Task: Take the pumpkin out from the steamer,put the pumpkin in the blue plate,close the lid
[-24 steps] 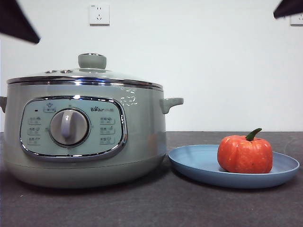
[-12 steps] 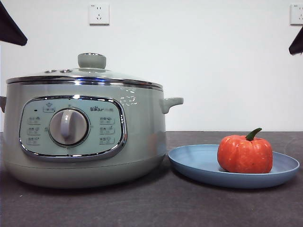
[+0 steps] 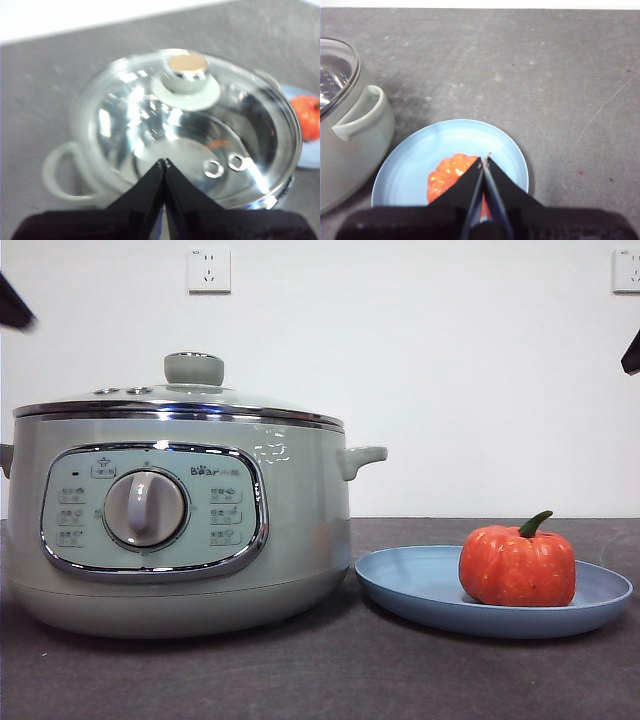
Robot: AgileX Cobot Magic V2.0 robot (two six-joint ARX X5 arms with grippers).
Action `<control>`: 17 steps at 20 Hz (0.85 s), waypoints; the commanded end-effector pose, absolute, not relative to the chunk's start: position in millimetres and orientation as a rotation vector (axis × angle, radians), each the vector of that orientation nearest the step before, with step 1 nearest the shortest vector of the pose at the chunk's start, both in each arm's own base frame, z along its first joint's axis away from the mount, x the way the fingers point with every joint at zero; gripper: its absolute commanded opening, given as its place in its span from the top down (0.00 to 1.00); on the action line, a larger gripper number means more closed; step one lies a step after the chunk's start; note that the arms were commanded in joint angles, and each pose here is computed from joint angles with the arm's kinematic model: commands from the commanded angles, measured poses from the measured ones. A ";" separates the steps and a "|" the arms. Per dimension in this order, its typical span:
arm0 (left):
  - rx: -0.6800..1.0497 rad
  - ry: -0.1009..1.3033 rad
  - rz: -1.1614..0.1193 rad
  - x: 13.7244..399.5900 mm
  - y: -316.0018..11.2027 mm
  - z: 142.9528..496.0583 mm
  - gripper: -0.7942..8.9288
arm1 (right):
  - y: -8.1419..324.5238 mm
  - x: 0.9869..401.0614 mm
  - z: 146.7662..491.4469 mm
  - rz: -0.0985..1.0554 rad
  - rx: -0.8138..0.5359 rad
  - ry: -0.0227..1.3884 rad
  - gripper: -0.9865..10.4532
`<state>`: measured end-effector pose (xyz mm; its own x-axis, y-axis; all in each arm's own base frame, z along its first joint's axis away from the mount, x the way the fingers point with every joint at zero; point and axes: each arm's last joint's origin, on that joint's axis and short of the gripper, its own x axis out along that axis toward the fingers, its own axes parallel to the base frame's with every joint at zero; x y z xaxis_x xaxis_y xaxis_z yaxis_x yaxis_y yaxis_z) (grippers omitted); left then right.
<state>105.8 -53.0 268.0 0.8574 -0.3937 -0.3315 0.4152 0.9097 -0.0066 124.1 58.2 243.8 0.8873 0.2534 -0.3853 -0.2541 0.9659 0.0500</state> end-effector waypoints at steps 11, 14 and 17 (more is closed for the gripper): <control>0.052 0.000 -0.039 76.1 3.7 220.8 0.92 | 57.9 123.7 241.9 0.255 0.003 0.405 0.91; 0.044 0.055 -0.062 88.1 4.2 188.0 0.92 | 58.0 123.7 241.9 0.257 0.003 0.405 0.91; 0.030 0.101 -0.061 95.5 4.9 159.3 0.92 | 58.0 123.7 241.9 0.256 0.003 0.405 0.91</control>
